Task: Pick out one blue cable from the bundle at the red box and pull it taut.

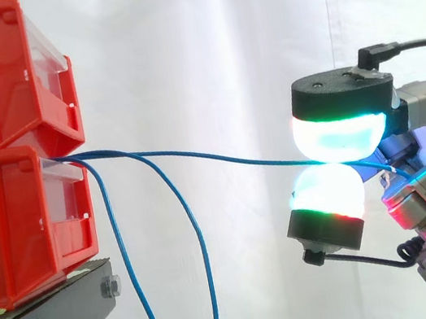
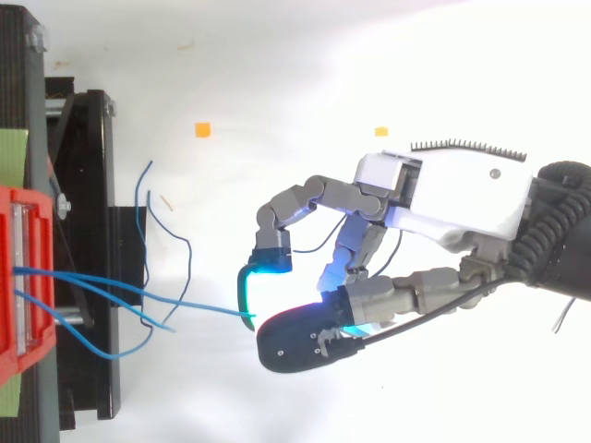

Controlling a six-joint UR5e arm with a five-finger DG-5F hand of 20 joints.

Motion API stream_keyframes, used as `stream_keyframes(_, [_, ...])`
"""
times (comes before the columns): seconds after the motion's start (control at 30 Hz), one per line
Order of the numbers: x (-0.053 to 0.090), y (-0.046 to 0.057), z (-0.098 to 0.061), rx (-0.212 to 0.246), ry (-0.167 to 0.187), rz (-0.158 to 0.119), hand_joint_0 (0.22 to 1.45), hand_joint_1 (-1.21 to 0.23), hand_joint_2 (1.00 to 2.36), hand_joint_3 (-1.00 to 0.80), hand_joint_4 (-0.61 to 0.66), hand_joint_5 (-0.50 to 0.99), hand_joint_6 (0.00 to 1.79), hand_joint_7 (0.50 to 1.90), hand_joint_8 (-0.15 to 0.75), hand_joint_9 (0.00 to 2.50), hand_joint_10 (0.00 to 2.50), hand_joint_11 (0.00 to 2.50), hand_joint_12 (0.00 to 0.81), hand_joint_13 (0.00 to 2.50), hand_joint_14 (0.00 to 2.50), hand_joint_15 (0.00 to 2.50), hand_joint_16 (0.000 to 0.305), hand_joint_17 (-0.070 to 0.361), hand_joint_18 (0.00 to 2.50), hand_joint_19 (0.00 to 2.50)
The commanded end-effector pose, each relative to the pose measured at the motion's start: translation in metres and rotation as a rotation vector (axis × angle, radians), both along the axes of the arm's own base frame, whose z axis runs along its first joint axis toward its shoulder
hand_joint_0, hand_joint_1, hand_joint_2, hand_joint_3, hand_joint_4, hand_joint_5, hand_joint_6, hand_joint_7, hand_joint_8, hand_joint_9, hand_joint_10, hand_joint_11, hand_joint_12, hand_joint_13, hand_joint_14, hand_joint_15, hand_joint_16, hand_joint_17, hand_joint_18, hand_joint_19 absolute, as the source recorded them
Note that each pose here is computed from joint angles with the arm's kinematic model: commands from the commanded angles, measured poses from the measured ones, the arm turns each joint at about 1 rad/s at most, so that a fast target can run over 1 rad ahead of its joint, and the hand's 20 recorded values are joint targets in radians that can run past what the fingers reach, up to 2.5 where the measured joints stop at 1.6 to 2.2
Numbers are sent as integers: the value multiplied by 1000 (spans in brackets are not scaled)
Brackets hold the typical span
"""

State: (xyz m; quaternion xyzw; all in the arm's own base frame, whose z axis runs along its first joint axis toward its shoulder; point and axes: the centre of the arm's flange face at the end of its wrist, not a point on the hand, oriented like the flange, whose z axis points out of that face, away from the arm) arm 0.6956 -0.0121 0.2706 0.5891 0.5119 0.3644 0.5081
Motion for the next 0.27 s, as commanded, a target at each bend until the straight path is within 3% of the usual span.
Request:
stream_keyframes(0.0, [0, 0, 0, -1, 0, 0, 687, -774, 1027, -86, -50, -153, 925, 1242, 255, 1448, 9, 1613, 281, 1335, 259, 1591, 44, 98, 1021, 949])
stream_keyframes(0.23, [0, 0, 0, -1, 0, 0, 687, -775, 1026, -88, -50, -153, 926, 1239, 254, 1444, 10, 1613, 284, 1338, 230, 1603, 44, 99, 1009, 946])
